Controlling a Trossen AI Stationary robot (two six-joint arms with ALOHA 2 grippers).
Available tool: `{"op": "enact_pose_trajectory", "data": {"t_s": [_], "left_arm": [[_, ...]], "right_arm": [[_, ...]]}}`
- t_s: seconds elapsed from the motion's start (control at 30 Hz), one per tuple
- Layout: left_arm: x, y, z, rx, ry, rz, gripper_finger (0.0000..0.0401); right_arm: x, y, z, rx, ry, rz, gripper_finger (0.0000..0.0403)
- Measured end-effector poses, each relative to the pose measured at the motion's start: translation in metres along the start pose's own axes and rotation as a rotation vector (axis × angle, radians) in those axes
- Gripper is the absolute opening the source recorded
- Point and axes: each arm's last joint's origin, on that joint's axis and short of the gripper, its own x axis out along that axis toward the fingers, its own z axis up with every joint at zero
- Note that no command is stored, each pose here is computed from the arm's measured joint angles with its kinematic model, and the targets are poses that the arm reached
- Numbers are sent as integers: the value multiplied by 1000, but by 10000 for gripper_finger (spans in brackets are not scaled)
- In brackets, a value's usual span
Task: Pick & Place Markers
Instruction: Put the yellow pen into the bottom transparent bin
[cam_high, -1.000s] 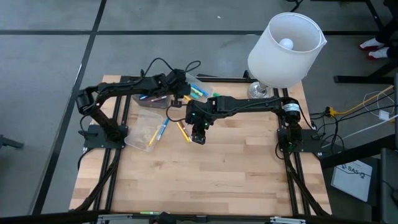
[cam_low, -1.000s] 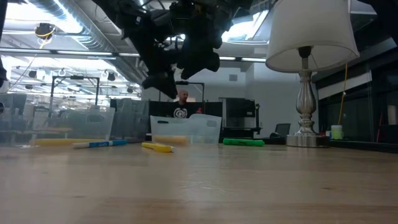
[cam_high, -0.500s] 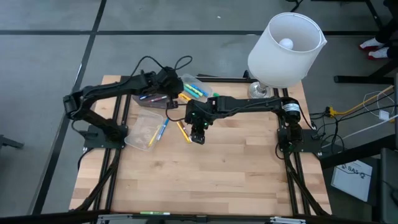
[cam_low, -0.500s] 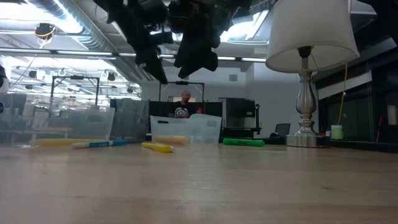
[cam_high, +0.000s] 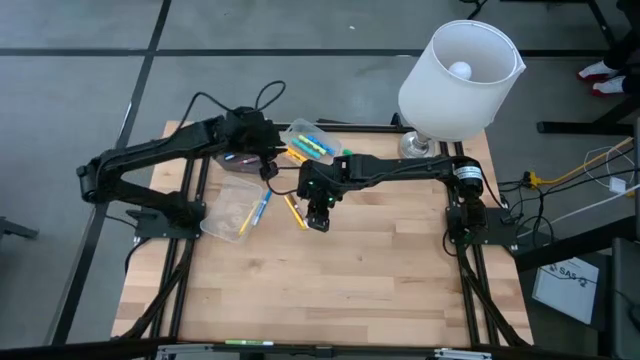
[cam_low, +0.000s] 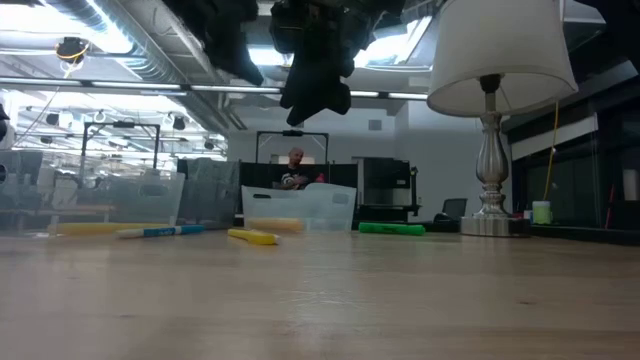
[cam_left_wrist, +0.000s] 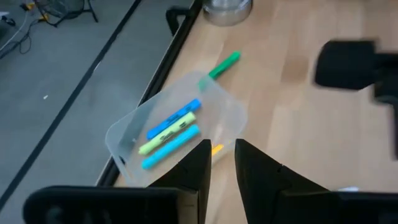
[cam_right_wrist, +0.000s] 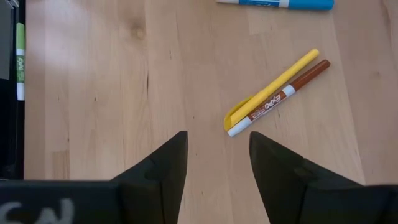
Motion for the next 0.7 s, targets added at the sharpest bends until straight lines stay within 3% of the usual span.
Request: {"op": "enact_pose_trajectory", "data": {"t_s": [0.2,0.43,0.7], "left_arm": [[-20,-17,3,-41,-50,-56,65],[-27,-38,2,-5,-49,-130,63],[-9,-65,-27,7,25,-214,61]], "right_arm": [[0,0,0,0,0,0,171],[0,0,1,8,-6,2,171],[0,0,1,62,-7,2,171]]}}
